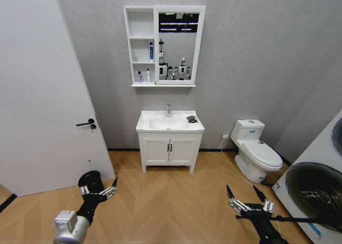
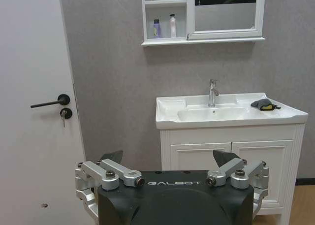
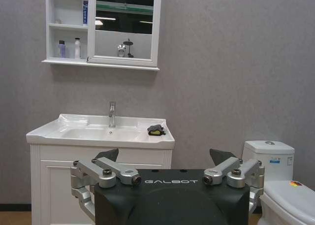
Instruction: Move facial cleanser and shampoo from washbasin to cabinet, then wipe washbasin with towel.
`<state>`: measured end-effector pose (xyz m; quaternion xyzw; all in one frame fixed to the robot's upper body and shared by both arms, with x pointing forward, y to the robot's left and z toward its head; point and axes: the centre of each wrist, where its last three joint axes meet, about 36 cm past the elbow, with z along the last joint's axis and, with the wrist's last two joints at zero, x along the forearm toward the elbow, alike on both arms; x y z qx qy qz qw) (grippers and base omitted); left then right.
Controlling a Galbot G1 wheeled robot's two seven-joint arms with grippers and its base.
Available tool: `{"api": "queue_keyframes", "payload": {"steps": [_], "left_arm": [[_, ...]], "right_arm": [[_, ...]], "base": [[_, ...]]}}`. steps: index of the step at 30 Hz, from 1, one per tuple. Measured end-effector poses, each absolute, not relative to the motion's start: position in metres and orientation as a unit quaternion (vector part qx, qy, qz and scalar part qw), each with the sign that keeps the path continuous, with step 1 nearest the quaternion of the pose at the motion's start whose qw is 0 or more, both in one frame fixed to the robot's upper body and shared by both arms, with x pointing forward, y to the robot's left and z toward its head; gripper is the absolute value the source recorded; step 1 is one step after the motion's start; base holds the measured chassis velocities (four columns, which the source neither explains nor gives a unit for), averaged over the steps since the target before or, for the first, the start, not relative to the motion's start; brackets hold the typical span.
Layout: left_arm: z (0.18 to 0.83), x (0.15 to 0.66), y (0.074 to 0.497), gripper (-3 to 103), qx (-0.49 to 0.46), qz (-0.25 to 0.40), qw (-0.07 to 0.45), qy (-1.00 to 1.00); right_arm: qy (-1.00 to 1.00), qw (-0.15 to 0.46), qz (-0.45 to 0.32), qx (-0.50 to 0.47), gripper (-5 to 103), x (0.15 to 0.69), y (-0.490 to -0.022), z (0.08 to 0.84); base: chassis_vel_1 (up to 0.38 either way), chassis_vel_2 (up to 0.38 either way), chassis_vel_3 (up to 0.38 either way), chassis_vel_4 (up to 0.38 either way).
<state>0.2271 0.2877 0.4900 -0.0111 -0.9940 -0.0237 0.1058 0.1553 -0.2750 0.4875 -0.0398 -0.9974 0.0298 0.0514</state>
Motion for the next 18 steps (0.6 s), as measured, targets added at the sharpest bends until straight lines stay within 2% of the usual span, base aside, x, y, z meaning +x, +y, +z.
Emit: {"api": "queue_keyframes", "payload": {"steps": [18], "left_arm": [[0.49,0.2271,0.2877,100,-0.011,-0.024,0.106,-0.994]], "right_arm": [[-0.997,0.051,0.03,-0.04,100,0.1552,-0.275,0.4875]], "base": [[0.0,0.0,0.0,0.0]]}}
